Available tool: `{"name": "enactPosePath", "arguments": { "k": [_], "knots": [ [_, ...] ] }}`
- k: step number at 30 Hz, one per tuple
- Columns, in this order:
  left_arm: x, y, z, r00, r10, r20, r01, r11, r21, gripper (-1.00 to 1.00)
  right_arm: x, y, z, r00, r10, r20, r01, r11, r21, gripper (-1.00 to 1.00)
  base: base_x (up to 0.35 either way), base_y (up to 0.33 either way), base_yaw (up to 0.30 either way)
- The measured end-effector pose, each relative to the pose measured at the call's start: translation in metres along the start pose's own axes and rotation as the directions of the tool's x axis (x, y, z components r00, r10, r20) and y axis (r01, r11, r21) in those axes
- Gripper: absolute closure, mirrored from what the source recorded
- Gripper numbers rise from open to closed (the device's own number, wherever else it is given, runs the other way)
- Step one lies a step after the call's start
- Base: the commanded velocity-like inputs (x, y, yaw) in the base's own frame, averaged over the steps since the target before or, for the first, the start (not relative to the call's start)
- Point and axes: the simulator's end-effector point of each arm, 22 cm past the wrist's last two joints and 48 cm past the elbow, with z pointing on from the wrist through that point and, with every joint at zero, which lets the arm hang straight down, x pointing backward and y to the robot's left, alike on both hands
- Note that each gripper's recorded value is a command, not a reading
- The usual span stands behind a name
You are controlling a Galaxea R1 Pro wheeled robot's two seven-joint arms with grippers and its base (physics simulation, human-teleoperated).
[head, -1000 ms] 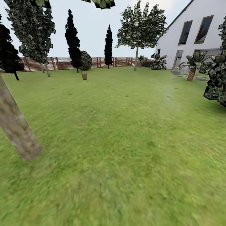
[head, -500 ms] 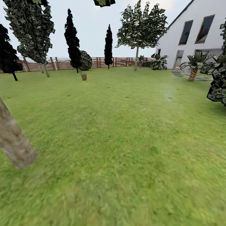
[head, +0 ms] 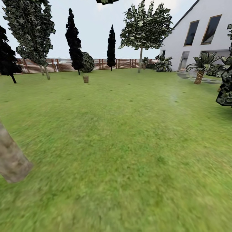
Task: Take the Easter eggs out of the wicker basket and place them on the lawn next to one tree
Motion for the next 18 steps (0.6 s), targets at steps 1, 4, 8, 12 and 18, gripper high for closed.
{"name": "enactPosePath", "arguments": {
  "k": [1, 4, 8, 12, 18],
  "knots": [
    [0.0000, 0.0002, 0.0000, 1.000, 0.000, 0.000, 0.000, 1.000, 0.000, -1.00, 0.0001, 0.0000, 0.0000, 1.000, 0.000, 0.000, 0.000, 1.000, 0.000, -1.00, 0.339, 0.000, 0.000],
    [0.0000, 0.0006, 0.0000, 1.000, 0.000, 0.000, 0.000, 1.000, -0.001, -1.00, 0.0000, 0.0000, 0.0000, 1.000, 0.000, 0.000, 0.000, 1.000, 0.000, -1.00, 0.339, 0.000, 0.000],
    [0.0000, -0.0006, 0.0000, 1.000, 0.000, 0.000, 0.000, 1.000, 0.001, -1.00, -0.0001, 0.0000, 0.0000, 1.000, 0.000, 0.000, 0.000, 1.000, 0.000, -1.00, 0.339, 0.000, 0.000],
    [0.0000, -0.0013, 0.0000, 1.000, 0.000, 0.000, 0.000, 1.000, 0.001, -1.00, 0.0000, 0.0000, 0.0000, 1.000, 0.000, 0.000, 0.000, 1.000, 0.000, -1.00, 0.339, 0.000, 0.000],
    [-0.0001, -0.0018, 0.0001, 1.000, -0.001, 0.000, 0.001, 1.000, 0.002, -1.00, -0.0002, 0.0034, 0.0000, 1.000, 0.002, 0.000, -0.002, 1.000, -0.004, -1.00, 0.339, 0.000, 0.000]
  ]
}}
